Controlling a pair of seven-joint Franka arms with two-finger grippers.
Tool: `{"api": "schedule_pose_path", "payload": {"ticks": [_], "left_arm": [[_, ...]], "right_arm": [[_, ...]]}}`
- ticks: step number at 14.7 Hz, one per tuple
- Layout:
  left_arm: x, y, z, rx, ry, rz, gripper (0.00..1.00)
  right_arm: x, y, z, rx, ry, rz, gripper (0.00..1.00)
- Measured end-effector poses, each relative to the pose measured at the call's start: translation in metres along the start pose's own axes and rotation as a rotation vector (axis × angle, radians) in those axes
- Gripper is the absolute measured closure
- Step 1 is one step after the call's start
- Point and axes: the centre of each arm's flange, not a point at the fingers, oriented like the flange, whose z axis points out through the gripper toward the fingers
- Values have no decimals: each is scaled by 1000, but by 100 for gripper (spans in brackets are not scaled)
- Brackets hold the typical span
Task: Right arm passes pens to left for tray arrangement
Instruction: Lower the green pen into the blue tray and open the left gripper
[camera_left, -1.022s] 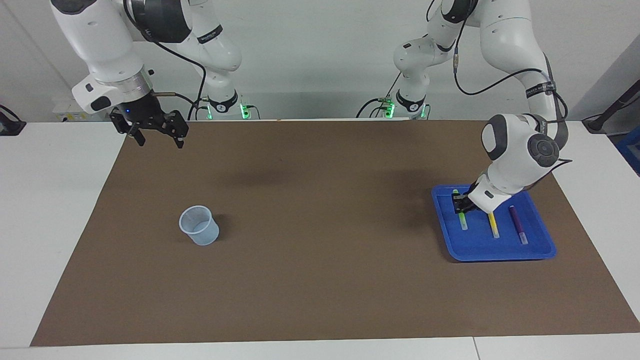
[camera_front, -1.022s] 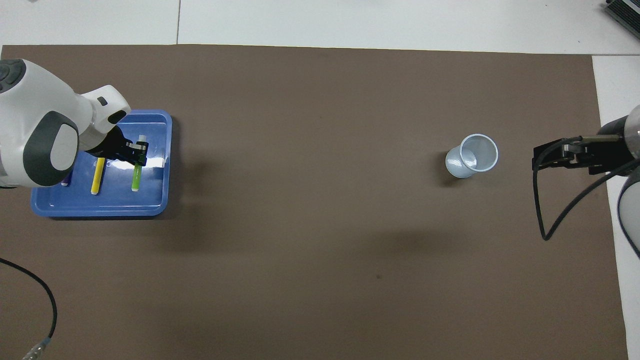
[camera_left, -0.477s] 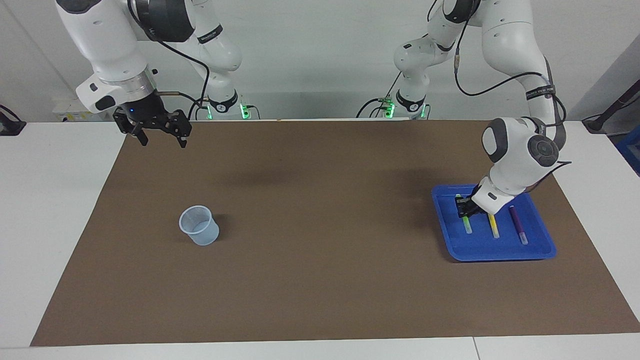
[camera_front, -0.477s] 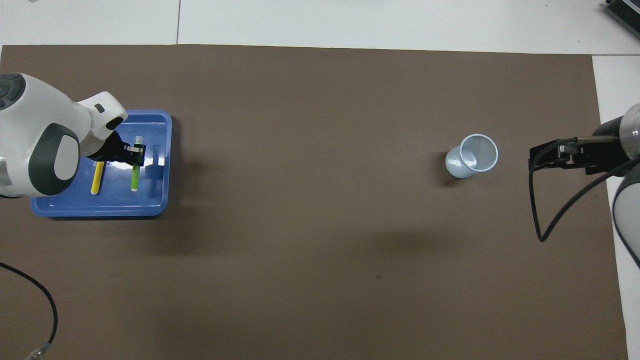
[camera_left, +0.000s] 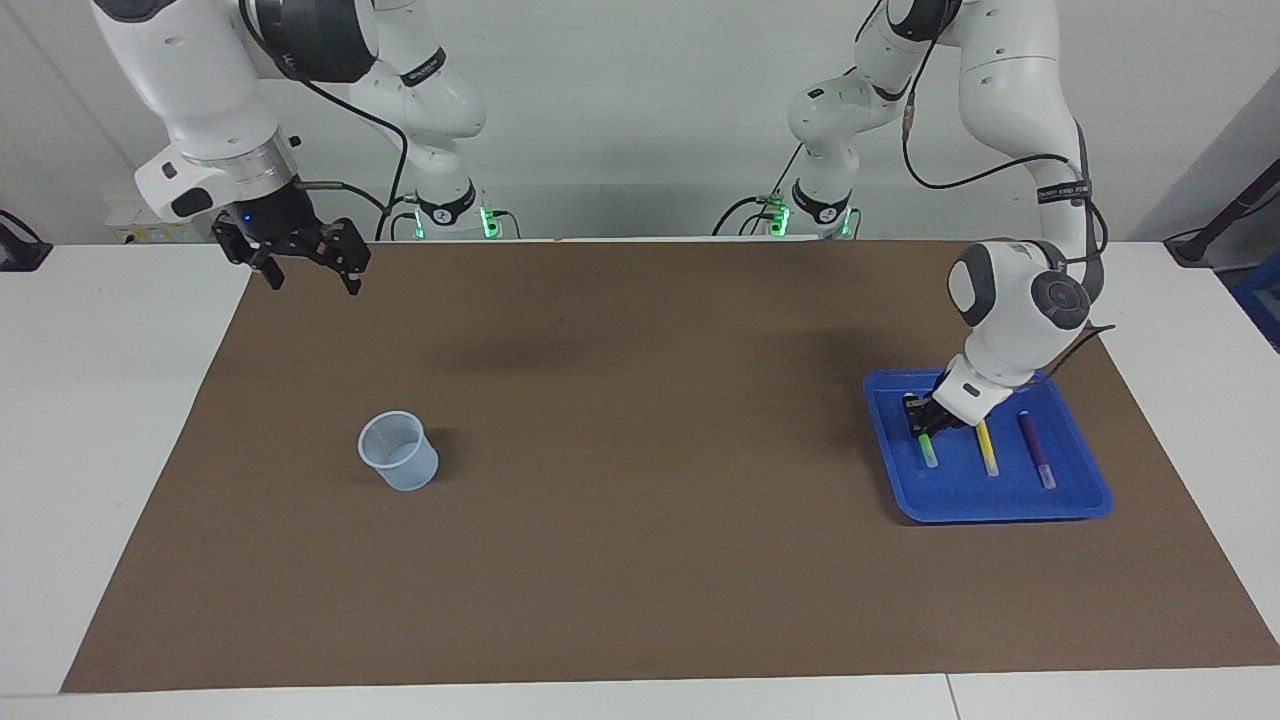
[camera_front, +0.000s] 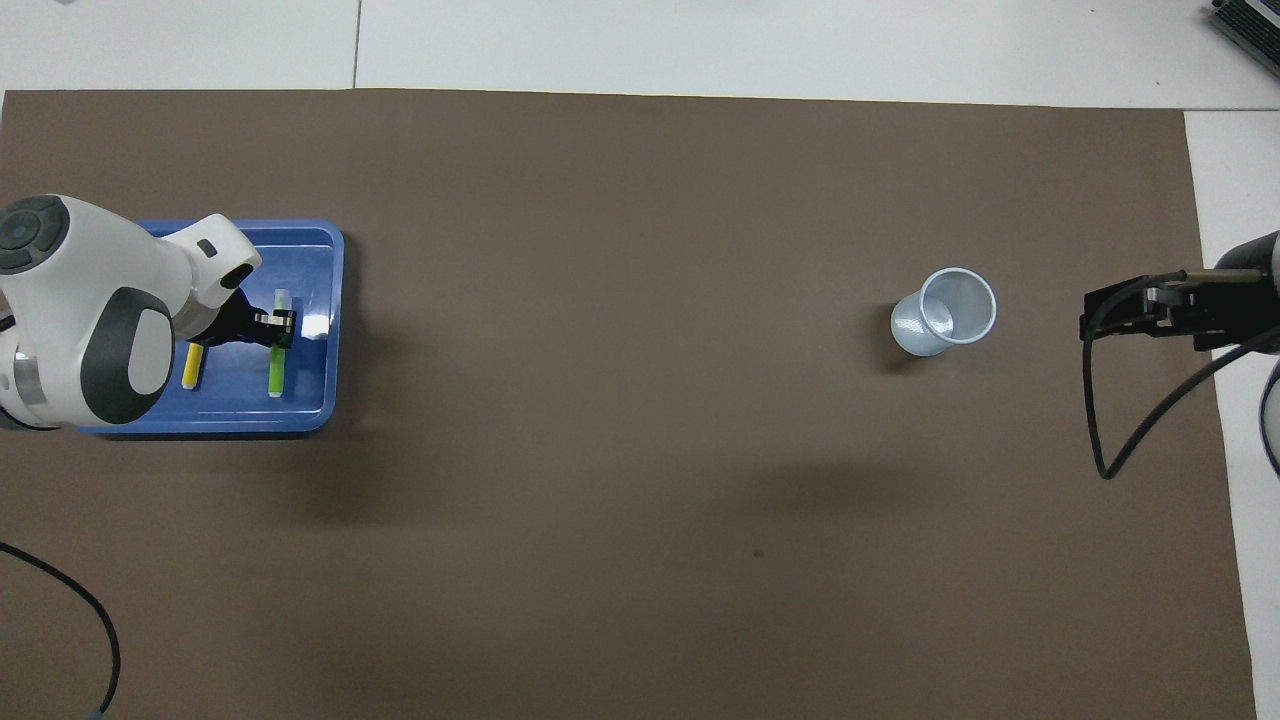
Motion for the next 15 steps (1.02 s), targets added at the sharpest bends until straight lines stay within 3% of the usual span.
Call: {"api": "schedule_pose_path", "payload": {"ticks": [15], "left_arm": [[-6,-4,9,1,22,-7,82]], "right_arm": [[0,3,-1,3,1,3,0]]}}
